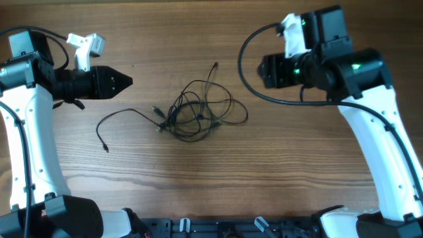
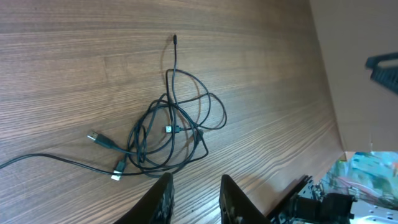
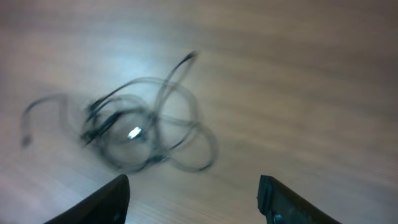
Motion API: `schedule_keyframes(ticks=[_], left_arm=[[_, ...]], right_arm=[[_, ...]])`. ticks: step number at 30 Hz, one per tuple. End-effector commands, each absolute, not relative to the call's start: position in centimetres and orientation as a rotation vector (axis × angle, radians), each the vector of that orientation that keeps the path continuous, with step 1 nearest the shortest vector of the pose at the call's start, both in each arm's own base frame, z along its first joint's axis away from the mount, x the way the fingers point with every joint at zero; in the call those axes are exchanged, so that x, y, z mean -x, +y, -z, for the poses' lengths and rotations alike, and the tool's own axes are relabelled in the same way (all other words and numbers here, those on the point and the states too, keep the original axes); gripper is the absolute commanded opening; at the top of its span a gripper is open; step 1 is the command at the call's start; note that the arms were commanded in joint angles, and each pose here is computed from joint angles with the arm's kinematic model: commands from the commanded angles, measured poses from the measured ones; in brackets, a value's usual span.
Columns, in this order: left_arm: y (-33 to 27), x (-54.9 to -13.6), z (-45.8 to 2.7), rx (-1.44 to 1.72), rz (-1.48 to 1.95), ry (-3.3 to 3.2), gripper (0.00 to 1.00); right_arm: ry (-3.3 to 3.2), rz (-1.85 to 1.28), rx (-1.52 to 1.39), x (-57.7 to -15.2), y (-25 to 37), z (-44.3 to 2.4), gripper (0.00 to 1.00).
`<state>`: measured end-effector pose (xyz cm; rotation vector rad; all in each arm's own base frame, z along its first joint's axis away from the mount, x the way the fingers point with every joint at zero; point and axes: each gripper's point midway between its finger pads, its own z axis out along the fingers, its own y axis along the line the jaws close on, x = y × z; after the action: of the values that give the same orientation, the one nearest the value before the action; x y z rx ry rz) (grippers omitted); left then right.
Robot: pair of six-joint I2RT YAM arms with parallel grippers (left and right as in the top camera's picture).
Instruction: Untangle cables
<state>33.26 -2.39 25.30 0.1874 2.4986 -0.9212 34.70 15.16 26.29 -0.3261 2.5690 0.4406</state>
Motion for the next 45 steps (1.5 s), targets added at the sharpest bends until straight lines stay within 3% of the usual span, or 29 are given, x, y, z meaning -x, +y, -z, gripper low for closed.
schedule_keyframes(ticks=[1,6,8,17,27,32,37,39,41,45], left_arm=[[-1.4,-33.5,-24.6,-0.209,0.807,2.530,0.38],[0.0,-34.6,-24.6,-0.129,0.744,2.527,0.38],[-0.1,-34.4,-24.5,-0.126,0.748,2.533,0.38],[0.1,-34.3,-24.3,-0.120,0.731,2.549,0.39],[0.0,-33.9,-24.1,-0.109,0.746,2.567,0.39],[0.0,-33.9,-24.1,-0.109,0.746,2.567,0.39],[0.0,-33.9,-24.1,-0.110,0.746,2.567,0.38],[0.0,-33.9,-24.1,-0.110,0.746,2.567,0.38],[0.0,-33.9,-24.1,-0.110,0.746,2.567,0.38],[0.0,-33.9,-24.1,-0.109,0.746,2.567,0.38]], right_arm=[[2.624,-0.760,0.626,-31.1,20.4,-22.8,0.74],[2.587,-0.802,1.092,-27.7,27.6,-16.9,0.74],[2.521,-0.814,1.227,-26.9,31.1,-15.3,0.61],[2.476,-0.905,1.371,-25.4,38.0,-8.9,0.61],[2.458,-0.957,0.971,-30.9,42.0,-8.3,0.55],[2.802,-0.505,0.557,-31.7,35.6,-3.9,0.57],[2.860,-0.583,0.564,-30.3,36.0,-3.8,0.71],[2.700,-0.821,0.832,-29.7,39.2,-5.4,0.72],[2.614,-0.901,0.891,-30.1,40.6,-5.8,0.72],[2.664,-0.926,0.719,-31.1,41.5,-4.5,0.68]])
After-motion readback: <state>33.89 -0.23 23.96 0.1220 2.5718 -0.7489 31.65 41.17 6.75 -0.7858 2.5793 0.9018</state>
